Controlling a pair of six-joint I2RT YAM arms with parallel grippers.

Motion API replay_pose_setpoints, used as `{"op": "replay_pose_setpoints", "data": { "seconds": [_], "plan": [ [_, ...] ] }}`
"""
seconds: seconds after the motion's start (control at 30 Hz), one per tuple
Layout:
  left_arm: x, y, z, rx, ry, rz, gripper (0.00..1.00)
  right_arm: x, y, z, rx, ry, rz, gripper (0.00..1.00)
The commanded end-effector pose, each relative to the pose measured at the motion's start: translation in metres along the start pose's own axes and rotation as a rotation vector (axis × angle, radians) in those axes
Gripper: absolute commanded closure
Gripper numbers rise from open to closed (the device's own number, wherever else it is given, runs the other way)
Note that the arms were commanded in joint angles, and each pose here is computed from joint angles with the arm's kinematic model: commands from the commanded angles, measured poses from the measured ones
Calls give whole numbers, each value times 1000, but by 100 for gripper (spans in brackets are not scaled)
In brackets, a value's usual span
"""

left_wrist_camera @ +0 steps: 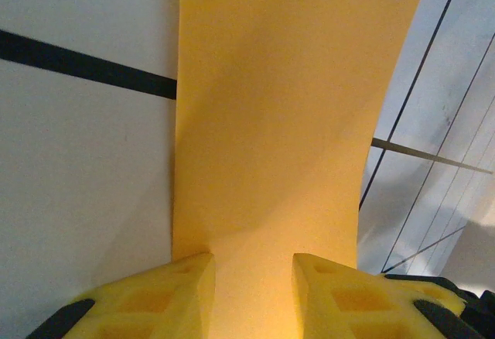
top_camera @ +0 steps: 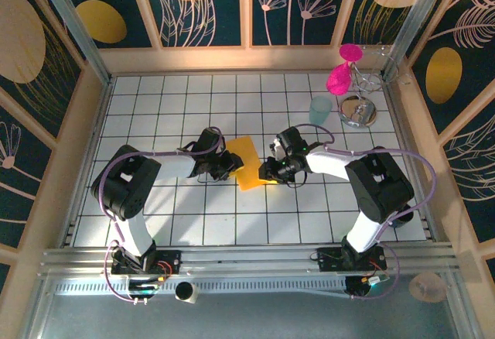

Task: Fold a paper plane with a square sheet of paper (pick it up from the middle)
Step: Fold the triangle a second time at the center of the table.

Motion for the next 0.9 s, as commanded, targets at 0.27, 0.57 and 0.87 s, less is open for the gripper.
{"op": "replay_pose_setpoints", "data": {
  "seconds": [0.27, 0.57, 0.87],
  "plan": [
    [-6, -11, 25, 47, 75, 45, 66, -2, 13, 5, -44, 32, -27, 74],
    [-1, -3, 0, -19, 14, 20, 66, -2, 16, -1, -65, 11, -32, 86],
    [24, 39, -46, -141, -84, -129, 64, 3, 14, 1, -55, 27, -47, 97]
  ]
}}
Point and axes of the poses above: each hand's point on the last joint's axis, 136 mm out from that joint toward the fingers, its own x axis back along the fingers, its own z axis along the line the jaws close on, y = z × x, the point moved 1 cm from there along x, back along the fingers, and after that the axes turned 1 degree about -x, right-handed, at the moved point
